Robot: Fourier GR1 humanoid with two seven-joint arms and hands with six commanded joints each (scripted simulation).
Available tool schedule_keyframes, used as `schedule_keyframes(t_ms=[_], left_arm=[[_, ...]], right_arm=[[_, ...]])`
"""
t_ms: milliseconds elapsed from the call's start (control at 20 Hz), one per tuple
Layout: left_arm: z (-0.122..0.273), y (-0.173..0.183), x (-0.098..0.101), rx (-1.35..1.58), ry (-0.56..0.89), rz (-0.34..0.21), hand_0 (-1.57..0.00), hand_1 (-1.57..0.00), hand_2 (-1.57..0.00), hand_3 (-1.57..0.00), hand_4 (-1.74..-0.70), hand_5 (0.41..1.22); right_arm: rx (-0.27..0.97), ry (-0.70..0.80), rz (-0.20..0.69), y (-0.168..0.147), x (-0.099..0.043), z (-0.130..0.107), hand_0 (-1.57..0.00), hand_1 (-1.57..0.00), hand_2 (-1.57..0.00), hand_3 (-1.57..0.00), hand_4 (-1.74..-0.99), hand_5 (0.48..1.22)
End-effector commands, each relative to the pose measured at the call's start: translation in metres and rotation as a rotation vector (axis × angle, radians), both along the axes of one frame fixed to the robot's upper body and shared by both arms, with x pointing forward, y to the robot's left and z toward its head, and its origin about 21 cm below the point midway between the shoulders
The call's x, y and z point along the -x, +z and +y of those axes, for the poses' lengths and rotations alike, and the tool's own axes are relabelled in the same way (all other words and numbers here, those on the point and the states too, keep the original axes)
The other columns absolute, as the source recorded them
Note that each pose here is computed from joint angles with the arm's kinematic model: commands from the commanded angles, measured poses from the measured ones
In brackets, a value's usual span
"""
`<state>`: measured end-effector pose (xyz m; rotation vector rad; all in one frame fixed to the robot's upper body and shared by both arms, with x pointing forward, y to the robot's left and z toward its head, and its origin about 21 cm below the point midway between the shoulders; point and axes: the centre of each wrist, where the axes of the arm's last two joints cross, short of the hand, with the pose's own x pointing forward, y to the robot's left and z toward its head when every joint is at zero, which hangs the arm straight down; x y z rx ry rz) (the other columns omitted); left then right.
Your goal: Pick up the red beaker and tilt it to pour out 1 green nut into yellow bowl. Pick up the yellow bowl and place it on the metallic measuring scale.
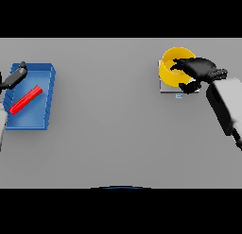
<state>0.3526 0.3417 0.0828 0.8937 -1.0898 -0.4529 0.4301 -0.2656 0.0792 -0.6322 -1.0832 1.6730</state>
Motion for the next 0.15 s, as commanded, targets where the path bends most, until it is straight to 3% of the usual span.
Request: schedule_keyframes(t_ms=[0,100], left_arm=[[-0.0034,-0.0002,0.0001,0.006,-0.01,-0.006,0.0,0.0,0.0,0.0,-0.72,0.665],[-0.0047,0.0012,-0.0047,0.003,-0.001,-0.006,0.0,0.0,0.0,0.0,-0.73,0.665]], right_arm=[[0.006,-0.008,0.004,-0.0015,0.0007,-0.0004,-0.03,-0.03,-0.04,-0.19,-1.5,0.763],[0.004,-0.013,0.023,-0.0012,0.0015,0.0002,-0.02,-0.02,-0.03,-0.15,-1.478,0.738]])
